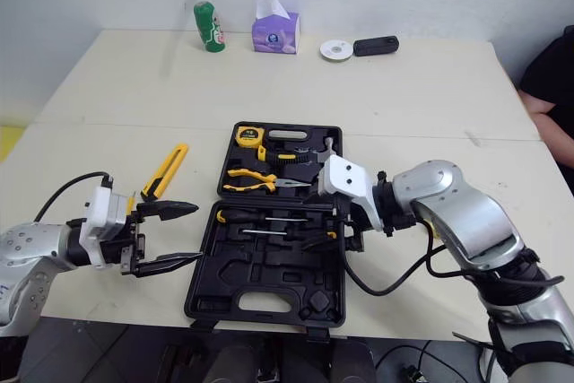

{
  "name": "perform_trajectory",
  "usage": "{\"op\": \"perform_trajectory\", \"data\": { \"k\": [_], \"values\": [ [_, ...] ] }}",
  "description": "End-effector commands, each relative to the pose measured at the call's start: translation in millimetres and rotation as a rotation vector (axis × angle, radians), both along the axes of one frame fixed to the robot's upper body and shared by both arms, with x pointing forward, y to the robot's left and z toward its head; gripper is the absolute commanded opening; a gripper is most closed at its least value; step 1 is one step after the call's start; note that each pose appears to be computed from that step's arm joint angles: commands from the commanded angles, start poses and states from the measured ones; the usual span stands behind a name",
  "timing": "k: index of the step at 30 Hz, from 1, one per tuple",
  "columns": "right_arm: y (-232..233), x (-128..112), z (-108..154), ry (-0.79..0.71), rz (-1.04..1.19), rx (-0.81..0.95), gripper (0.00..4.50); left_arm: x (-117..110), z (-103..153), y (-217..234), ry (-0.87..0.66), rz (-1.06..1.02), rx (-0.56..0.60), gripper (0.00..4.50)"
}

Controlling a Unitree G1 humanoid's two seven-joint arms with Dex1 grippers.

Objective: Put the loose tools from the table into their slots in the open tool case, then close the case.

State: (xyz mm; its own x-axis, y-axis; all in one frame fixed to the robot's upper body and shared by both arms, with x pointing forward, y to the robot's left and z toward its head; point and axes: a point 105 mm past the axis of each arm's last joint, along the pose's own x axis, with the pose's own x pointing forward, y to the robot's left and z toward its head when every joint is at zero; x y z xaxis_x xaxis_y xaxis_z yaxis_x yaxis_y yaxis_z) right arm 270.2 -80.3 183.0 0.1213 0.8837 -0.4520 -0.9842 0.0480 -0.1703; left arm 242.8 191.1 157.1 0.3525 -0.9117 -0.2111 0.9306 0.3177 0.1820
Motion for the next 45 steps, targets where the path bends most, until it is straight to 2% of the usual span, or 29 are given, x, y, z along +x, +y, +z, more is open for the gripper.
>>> {"op": "perform_trajectory", "data": {
  "k": [1, 3, 4, 5, 7, 11, 18, 27, 33, 41, 45],
  "values": [
    [9.7, -4.4, 12.5, -0.083, 0.060, 0.119, 2.04, 1.8, 4.8, -0.8, -0.016, -0.011, -0.001, 4.50],
    [13.0, -5.7, 10.9, -0.122, 0.087, 0.154, 1.74, 2.9, 5.3, -0.8, -0.018, -0.011, 0.000, 4.50],
    [14.5, -6.9, 9.6, -0.143, 0.108, 0.174, 1.41, 3.3, 5.4, -0.9, -0.018, -0.012, 0.001, 4.50],
    [15.3, -5.3, 7.6, -0.168, 0.109, 0.185, 0.85, 3.9, 6.4, -1.6, -0.020, -0.015, -0.001, 4.50],
    [16.9, -4.7, 2.2, -0.172, 0.112, 0.209, 0.02, 6.1, 12.2, -4.0, -0.026, -0.015, -0.029, 4.50],
    [18.6, -7.2, -14.5, -0.170, 0.135, 0.201, 0.02, 8.0, 14.1, -3.4, -0.027, -0.016, -0.025, 4.50],
    [15.2, 1.9, -44.6, -0.169, 0.089, 0.138, 0.02, 6.1, 10.6, -4.3, -0.012, -0.030, 0.001, 4.50],
    [16.4, 7.0, -54.1, -0.126, 0.071, 0.134, 0.02, 7.7, 10.6, -3.9, -0.013, -0.032, 0.007, 4.50],
    [15.9, 14.6, -61.9, -0.102, 0.020, 0.107, 0.02, 8.9, 18.4, -10.2, -0.018, -0.032, -0.044, 4.50],
    [11.5, 20.7, -80.1, 0.006, -0.044, 0.060, 0.02, 7.3, 12.5, -4.9, 0.004, -0.019, -0.023, 4.50],
    [9.6, 20.2, -97.6, 0.033, -0.064, 0.000, 0.02, 5.2, 8.7, -5.5, 0.008, -0.013, -0.018, 4.50]
  ]
}}
